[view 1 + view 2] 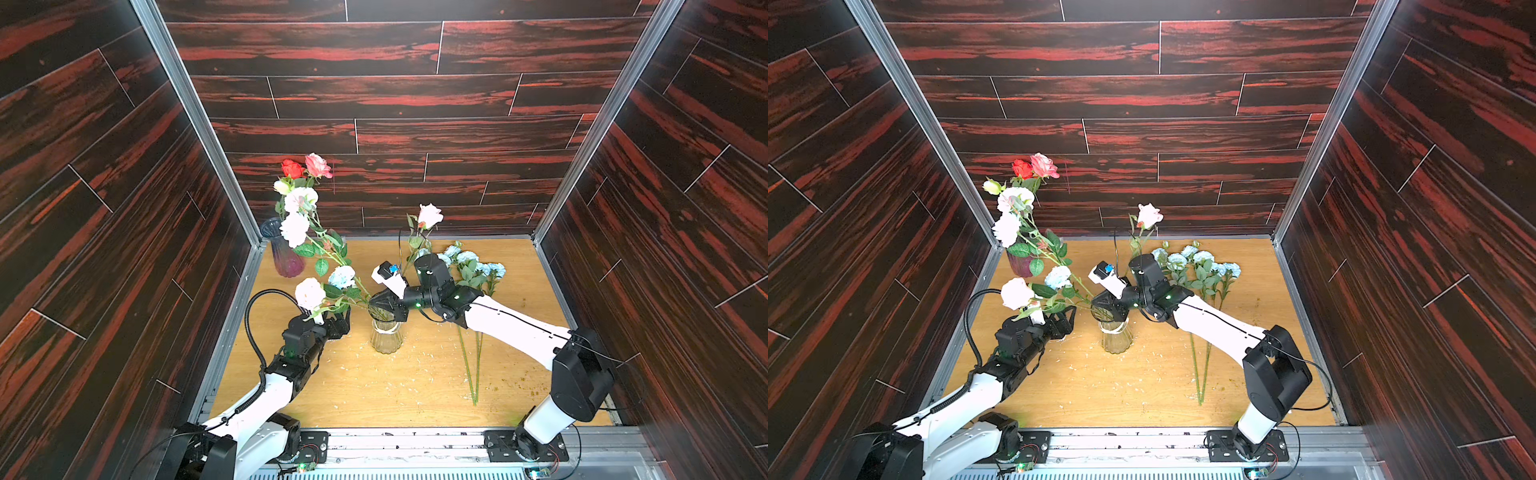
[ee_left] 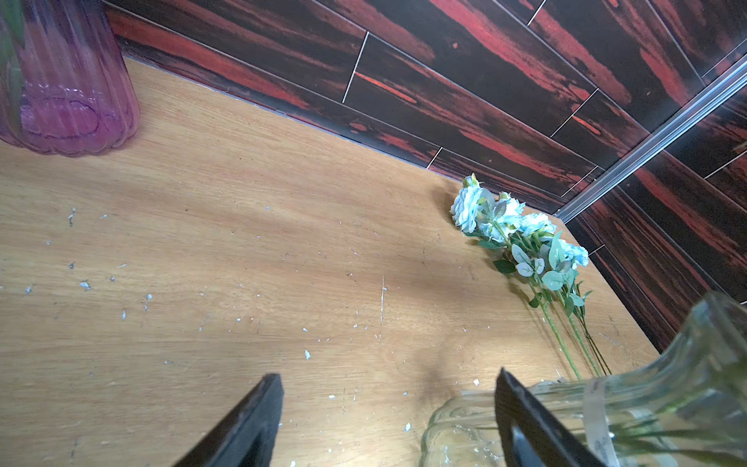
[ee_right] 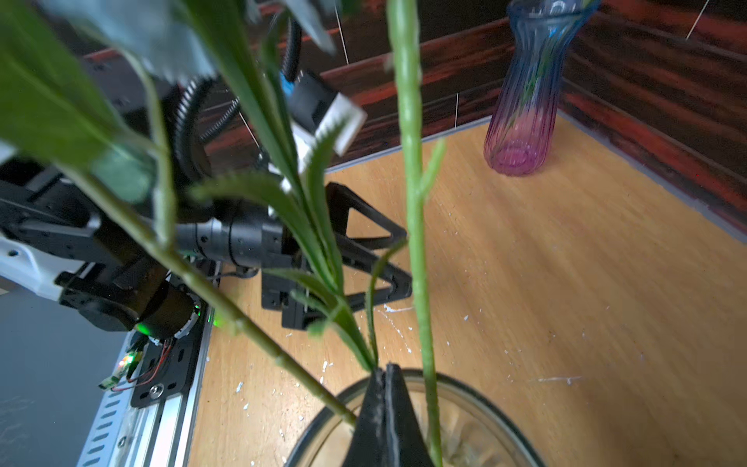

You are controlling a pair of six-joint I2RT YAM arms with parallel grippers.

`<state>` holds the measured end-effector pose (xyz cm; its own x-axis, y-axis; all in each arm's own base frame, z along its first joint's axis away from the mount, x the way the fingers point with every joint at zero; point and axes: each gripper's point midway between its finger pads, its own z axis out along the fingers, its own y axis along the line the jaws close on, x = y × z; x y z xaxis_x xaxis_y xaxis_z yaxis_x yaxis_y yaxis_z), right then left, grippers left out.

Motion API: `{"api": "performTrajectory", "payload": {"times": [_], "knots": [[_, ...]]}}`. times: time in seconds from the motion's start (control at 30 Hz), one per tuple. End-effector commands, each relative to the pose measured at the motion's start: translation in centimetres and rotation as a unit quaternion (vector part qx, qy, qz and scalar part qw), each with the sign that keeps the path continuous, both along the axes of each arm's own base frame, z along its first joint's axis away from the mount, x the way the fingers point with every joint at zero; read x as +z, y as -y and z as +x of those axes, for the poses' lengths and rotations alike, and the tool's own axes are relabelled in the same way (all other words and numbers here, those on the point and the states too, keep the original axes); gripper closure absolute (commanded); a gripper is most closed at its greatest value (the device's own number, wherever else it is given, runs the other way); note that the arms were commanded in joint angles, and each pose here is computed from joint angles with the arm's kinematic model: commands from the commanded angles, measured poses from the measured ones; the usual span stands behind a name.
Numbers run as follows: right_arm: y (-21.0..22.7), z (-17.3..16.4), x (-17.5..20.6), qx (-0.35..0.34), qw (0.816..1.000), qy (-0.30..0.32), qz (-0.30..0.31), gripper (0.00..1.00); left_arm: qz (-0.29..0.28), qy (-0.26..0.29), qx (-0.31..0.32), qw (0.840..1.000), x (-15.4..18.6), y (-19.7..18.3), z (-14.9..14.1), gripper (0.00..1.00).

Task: Pick out blue flowers from the vase
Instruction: Pick up the flower from the vase.

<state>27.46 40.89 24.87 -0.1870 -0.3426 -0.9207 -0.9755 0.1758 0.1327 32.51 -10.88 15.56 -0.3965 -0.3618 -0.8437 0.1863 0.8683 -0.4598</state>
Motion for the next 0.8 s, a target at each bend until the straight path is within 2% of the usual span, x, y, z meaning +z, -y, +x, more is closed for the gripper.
{"api": "performTrajectory", "payload": {"times": [0.0, 0.17, 0.3, 0.5, 0.77], "knots": [[0.2, -0.7, 3.7, 0.009, 0.999, 0.021, 0.027, 1.0, 0.002, 0.014, -0.004, 1.0, 0.7, 0.2, 0.1, 0.16], [0.5, -0.7, 3.5, 0.003, 0.999, 0.02, 0.026, 1.0, 0.005, 0.01, -0.007, 1.0, 1.0, 0.4, 0.4, 0.16], [0.9, -0.5, 1.7, -0.01, 1.0, 0.015, 0.011, 0.87, -0.011, 0.015, -0.038, 0.999, 2.9, 1.7, 0.7, 0.16], [1.4, -0.7, 0.3, -0.011, 1.0, 0.012, -0.006, 0.84, -0.029, 0.024, -0.084, 0.996, 6.5, 3.4, 0.8, 0.16], [1.2, -0.9, -0.4, -0.003, 1.0, 0.004, -0.012, 0.81, -0.046, 0.019, -0.121, 0.991, 8.4, 4.9, 0.5, 0.16]]}}
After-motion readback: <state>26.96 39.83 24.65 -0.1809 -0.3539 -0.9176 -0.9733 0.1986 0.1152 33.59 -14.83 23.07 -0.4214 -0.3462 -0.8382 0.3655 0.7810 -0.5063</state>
